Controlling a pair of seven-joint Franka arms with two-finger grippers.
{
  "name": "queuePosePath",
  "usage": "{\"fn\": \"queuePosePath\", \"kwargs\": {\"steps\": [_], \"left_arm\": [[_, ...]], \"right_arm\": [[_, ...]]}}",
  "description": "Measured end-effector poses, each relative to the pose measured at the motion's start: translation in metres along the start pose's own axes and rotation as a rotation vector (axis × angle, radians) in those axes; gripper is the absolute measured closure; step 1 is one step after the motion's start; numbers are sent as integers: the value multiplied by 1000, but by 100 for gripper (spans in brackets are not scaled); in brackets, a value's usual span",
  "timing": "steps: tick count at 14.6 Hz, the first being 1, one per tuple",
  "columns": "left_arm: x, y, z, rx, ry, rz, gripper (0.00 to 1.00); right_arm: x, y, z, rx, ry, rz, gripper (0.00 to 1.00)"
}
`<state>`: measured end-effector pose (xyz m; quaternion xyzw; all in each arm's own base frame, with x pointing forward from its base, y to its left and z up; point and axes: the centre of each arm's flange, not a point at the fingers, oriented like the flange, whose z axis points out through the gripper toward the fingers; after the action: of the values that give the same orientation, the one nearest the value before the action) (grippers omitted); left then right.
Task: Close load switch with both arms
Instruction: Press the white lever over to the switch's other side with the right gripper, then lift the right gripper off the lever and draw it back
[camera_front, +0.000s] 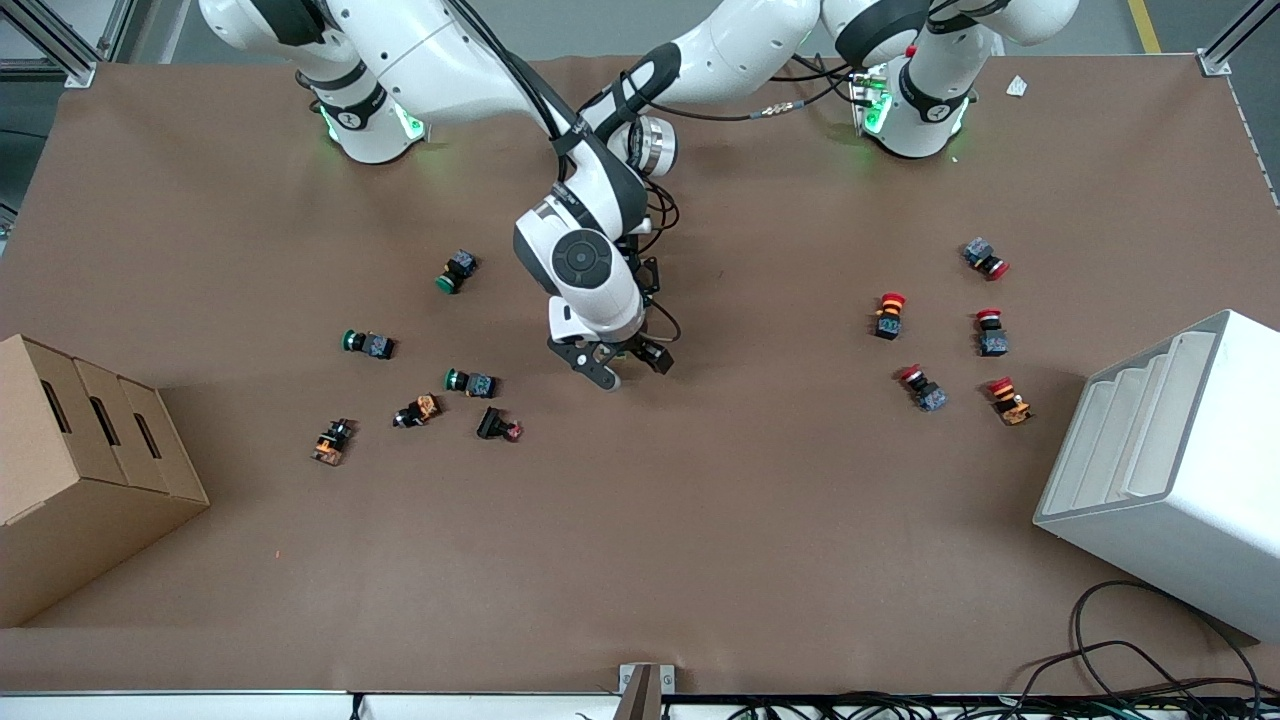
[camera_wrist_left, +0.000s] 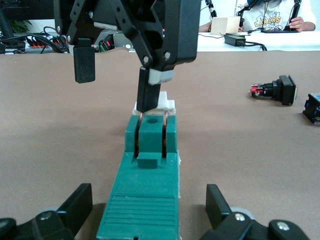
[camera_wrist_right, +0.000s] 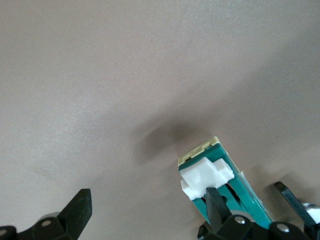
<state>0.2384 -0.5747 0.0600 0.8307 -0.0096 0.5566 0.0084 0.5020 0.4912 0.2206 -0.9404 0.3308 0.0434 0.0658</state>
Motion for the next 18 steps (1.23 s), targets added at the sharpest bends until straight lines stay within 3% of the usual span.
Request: {"fn": "queuePosePath", "kwargs": {"steps": [18], "left_arm": [[1,1,0,-1,1,18,1]], "right_arm": [[19,6,24,-20,0,-57,0]]}}
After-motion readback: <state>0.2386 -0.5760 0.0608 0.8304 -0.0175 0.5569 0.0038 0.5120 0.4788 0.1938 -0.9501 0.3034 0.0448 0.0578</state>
